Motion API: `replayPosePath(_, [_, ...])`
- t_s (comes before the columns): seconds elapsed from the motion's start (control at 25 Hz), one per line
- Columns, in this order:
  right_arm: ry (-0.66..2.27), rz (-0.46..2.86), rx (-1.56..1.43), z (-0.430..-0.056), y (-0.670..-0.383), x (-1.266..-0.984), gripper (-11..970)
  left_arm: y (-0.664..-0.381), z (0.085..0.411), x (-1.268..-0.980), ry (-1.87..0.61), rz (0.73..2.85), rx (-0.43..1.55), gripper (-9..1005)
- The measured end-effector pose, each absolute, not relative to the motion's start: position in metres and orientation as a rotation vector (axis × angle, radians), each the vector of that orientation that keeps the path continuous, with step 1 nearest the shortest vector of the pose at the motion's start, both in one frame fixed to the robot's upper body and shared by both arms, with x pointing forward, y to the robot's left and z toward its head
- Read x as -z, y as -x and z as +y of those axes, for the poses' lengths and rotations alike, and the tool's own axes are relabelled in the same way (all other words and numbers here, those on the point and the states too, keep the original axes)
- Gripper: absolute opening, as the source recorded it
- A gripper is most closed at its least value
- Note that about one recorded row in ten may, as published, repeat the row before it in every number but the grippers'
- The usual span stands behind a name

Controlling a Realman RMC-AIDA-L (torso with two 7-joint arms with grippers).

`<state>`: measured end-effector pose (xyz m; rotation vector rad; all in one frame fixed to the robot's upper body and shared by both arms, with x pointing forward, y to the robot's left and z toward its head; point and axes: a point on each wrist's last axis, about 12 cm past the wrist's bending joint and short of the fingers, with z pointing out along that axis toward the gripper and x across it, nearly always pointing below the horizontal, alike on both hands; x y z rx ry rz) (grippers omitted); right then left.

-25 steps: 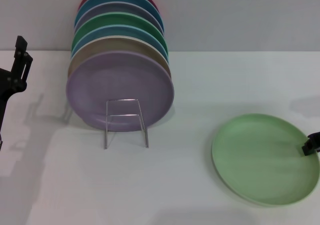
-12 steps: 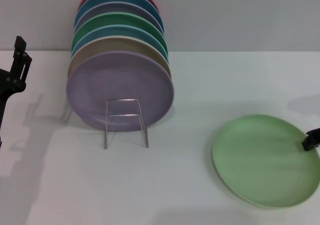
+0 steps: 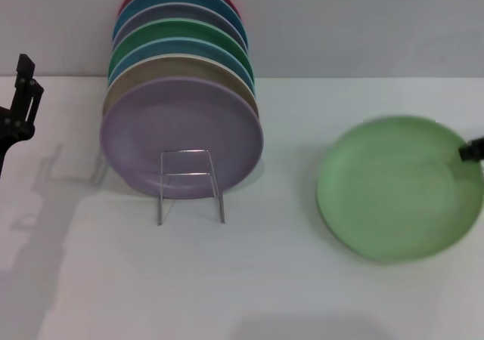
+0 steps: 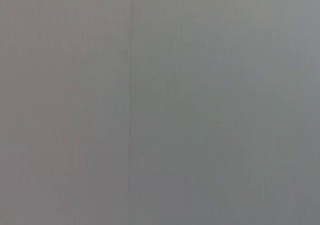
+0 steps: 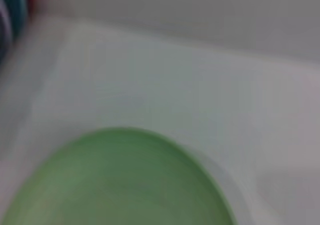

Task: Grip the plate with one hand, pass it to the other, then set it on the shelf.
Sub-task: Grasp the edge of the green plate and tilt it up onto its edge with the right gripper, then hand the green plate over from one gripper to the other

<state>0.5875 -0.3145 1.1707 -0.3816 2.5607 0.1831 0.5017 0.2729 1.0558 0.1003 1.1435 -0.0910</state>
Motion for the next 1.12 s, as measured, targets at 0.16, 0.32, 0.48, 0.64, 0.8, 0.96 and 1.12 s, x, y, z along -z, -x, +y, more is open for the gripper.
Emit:
replayPosePath(0.16, [0.417,2.433,-0.176,-0.311,-0.587,-1.185,21,-0.501,0.273,-1.056,-0.099,1.14,0.09,724])
replayPosePath(0.32, [0.444,2.347,-0.14,-0.308,-0.589,-1.19,21,-0.5,0.274,-1.056,-0.097,1.141,0.089,724])
replayPosePath(0.48, [0.468,2.281,-0.087,-0.307,-0.592,-1.189,20,-0.499,0.274,-1.056,-0.096,1.134,0.088,724])
replayPosePath(0.64, [0.495,2.204,-0.035,-0.3,-0.595,-1.187,20,-0.498,0.275,-1.056,-0.095,1.133,0.086,724])
replayPosePath(0.8, [0.532,2.129,0.014,-0.291,-0.598,-1.184,19,-0.498,0.275,-1.056,-0.094,1.131,0.086,725])
replayPosePath(0.96, [0.551,2.057,0.048,-0.282,-0.598,-1.18,19,-0.497,0.275,-1.056,-0.094,1.13,0.085,725])
replayPosePath(1.12, [0.562,1.996,0.08,-0.275,-0.596,-1.173,19,-0.497,0.276,-1.056,-0.094,1.132,0.084,724])
